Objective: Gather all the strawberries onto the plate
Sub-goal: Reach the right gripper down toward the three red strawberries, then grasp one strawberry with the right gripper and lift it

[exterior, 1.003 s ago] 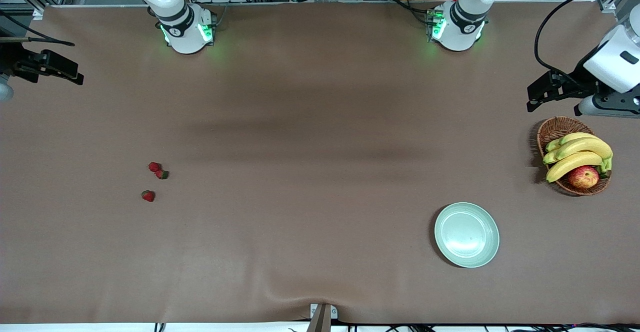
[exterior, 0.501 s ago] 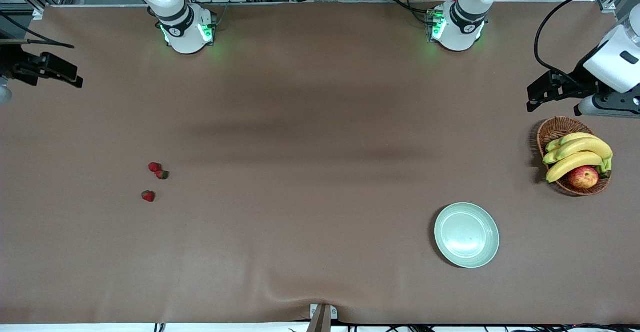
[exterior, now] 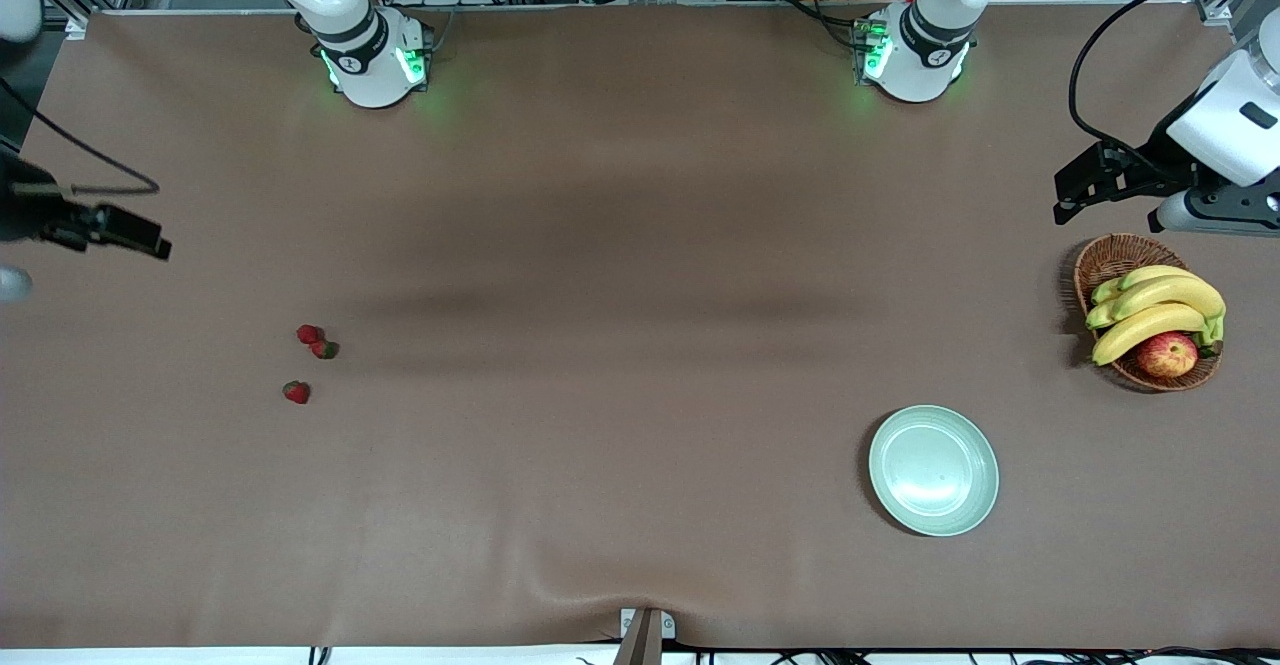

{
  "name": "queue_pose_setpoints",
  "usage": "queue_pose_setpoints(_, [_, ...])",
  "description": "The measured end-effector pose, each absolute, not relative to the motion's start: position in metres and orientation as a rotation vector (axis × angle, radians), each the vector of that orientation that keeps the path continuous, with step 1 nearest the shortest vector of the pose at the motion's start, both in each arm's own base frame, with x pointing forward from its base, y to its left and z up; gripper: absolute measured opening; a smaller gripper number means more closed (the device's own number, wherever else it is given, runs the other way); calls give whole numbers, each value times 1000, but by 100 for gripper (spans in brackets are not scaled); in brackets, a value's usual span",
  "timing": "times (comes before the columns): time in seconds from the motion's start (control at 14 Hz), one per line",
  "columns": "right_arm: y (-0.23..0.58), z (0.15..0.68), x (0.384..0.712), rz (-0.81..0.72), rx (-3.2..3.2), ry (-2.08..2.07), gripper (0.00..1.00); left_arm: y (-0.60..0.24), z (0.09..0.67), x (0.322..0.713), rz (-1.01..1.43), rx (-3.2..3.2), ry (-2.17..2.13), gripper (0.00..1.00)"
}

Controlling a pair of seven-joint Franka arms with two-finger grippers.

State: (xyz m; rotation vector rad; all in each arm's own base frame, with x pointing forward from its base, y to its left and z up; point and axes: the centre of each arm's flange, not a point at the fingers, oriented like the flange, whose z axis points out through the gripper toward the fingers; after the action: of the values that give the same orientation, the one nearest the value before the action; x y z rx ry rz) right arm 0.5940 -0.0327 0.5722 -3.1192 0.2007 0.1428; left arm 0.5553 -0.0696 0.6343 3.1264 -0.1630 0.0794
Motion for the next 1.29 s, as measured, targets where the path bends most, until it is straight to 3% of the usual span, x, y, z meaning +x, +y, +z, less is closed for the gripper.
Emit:
queue_pose_setpoints(0.5, [-45,440,640,226,-3114,230,100,-69,634,555,78,3127,-162,100])
queue_pose_setpoints(1.0, [-52,279,663,190,-3120,247,100,-63,632,557,73,3128,-141,100])
queue_pose_setpoints(1.29, [-54,226,670,130,-3126,250,100,-60,629,559,65,3129,-132,100])
